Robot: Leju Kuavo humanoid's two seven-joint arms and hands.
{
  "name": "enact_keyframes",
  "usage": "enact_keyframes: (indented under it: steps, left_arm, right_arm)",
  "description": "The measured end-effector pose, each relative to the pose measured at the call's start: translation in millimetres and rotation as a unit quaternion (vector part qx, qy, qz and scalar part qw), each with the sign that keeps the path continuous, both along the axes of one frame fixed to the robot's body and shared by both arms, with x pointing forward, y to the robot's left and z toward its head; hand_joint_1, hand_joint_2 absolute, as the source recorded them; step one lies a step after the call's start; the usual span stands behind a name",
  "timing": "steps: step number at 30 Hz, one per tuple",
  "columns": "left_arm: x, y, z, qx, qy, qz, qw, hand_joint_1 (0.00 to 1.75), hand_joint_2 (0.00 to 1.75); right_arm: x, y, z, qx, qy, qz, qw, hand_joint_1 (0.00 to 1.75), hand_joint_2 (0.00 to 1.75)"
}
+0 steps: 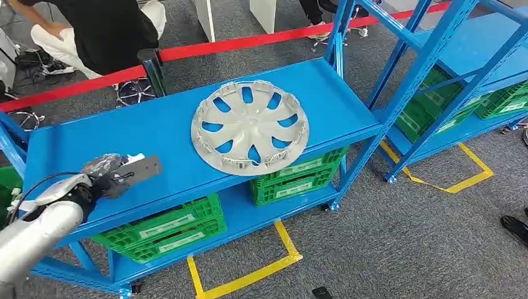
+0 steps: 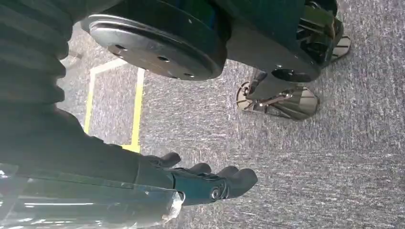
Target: Take the parts from the cabinet and place them on the table.
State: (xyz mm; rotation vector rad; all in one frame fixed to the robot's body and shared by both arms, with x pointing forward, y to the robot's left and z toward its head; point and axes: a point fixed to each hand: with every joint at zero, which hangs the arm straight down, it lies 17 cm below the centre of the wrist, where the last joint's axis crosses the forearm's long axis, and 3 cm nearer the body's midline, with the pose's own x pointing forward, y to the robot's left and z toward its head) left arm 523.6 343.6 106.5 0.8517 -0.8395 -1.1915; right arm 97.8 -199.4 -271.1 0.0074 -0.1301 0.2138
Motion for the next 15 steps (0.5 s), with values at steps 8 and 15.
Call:
enact_keyframes:
  steps: [8, 15]
  left_arm:
    - [7, -9, 10, 0.001, -0.034, -0.023, 0.999, 1.75, 1.75]
    - [16, -15, 26, 0.018, -0.096, -0.043, 0.994, 1.75, 1.75]
  right_arm:
    - [0, 1, 0, 0.002, -0.002, -0.003, 1.000, 0.00, 1.75]
    - [-1, 1, 0, 0.004, -0.002, -0.009, 1.000, 0.00, 1.75]
